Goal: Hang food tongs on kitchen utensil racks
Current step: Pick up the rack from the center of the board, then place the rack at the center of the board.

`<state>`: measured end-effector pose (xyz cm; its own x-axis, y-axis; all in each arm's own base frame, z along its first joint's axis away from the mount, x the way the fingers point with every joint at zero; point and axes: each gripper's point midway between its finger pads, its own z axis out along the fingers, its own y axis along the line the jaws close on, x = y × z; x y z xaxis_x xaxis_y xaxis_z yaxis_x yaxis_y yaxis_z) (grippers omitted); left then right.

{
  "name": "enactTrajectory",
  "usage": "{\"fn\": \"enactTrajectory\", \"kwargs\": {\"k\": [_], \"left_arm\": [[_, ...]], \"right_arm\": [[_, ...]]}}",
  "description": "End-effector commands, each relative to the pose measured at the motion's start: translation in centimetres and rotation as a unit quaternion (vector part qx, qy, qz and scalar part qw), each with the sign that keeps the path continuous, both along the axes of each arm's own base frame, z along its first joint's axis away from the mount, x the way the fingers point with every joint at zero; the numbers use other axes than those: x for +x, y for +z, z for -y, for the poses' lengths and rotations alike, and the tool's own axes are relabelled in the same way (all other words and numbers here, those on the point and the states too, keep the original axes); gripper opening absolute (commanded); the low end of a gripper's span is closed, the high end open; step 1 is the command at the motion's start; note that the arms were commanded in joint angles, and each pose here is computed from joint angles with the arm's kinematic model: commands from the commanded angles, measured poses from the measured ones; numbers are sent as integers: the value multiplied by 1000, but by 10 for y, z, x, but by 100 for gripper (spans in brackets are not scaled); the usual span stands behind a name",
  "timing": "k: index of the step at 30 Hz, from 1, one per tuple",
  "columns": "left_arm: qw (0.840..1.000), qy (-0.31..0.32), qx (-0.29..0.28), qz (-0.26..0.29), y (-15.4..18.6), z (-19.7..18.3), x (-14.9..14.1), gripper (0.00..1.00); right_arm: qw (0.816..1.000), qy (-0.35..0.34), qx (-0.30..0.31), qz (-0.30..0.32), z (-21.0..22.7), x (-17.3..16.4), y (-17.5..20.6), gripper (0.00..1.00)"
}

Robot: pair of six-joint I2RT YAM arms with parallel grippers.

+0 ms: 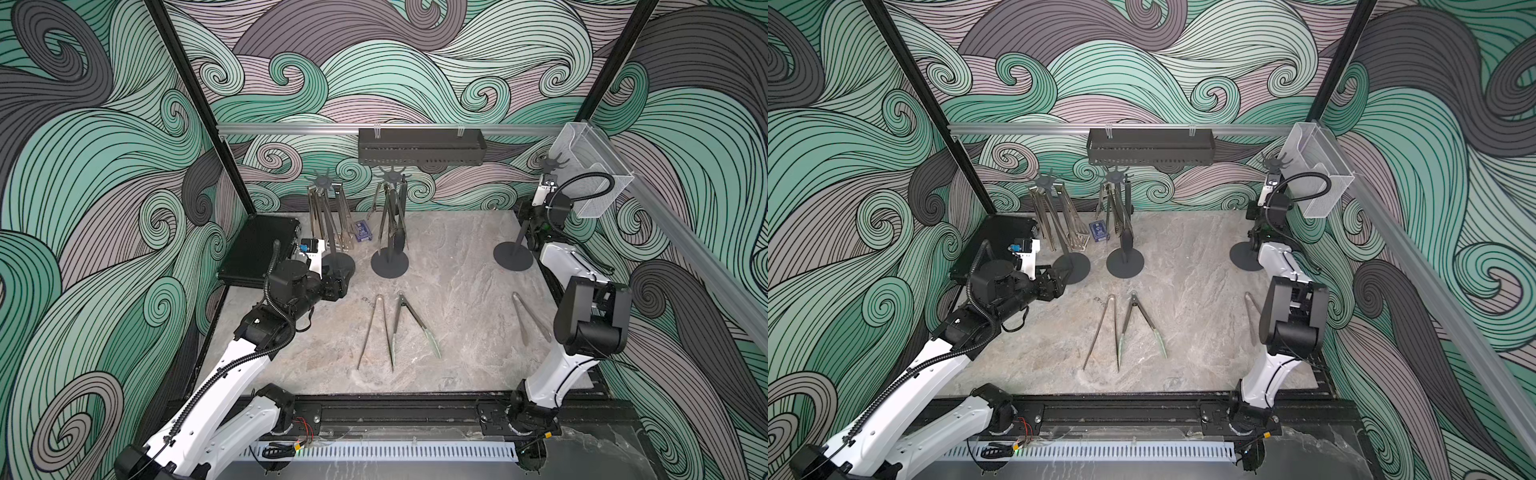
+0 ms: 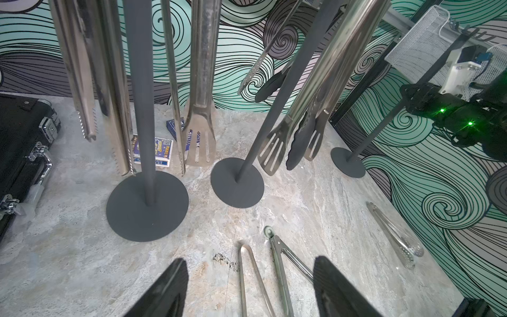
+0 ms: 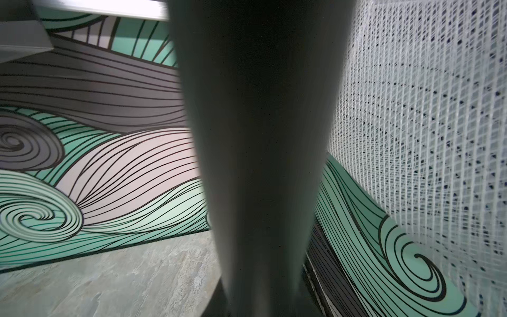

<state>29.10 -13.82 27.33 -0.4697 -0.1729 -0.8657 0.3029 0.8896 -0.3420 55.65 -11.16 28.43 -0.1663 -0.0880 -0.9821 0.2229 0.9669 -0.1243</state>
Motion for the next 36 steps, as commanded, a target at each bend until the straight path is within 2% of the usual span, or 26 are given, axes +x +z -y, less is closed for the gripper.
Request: {"fn": "enactTrajectory", "kwargs": {"k": [1,7,12,19,27,36], "left_arm": [[1000,9,6,2,2,-7,-5,72],[1000,15,6,-6,1,-12,-13,71],[1000,10,2,-11,0,-13,-20,71],[1000,9,-1,-15,-4,-15,-27,71],[1000,7,2,-21,-7,-15,-29,71],[1000,5,5,-26,-10,-15,-29,71]], "right_arm": [[997,59,-2,42,-37,-19,48,0],[990,122,16,74,-94,-57,86,0],[979,183,23,91,-158,-85,97,0],[968,235,19,89,-228,-89,89,0],[963,257,21,78,-262,-73,68,0],[963,256,31,83,-265,-72,60,0]]}}
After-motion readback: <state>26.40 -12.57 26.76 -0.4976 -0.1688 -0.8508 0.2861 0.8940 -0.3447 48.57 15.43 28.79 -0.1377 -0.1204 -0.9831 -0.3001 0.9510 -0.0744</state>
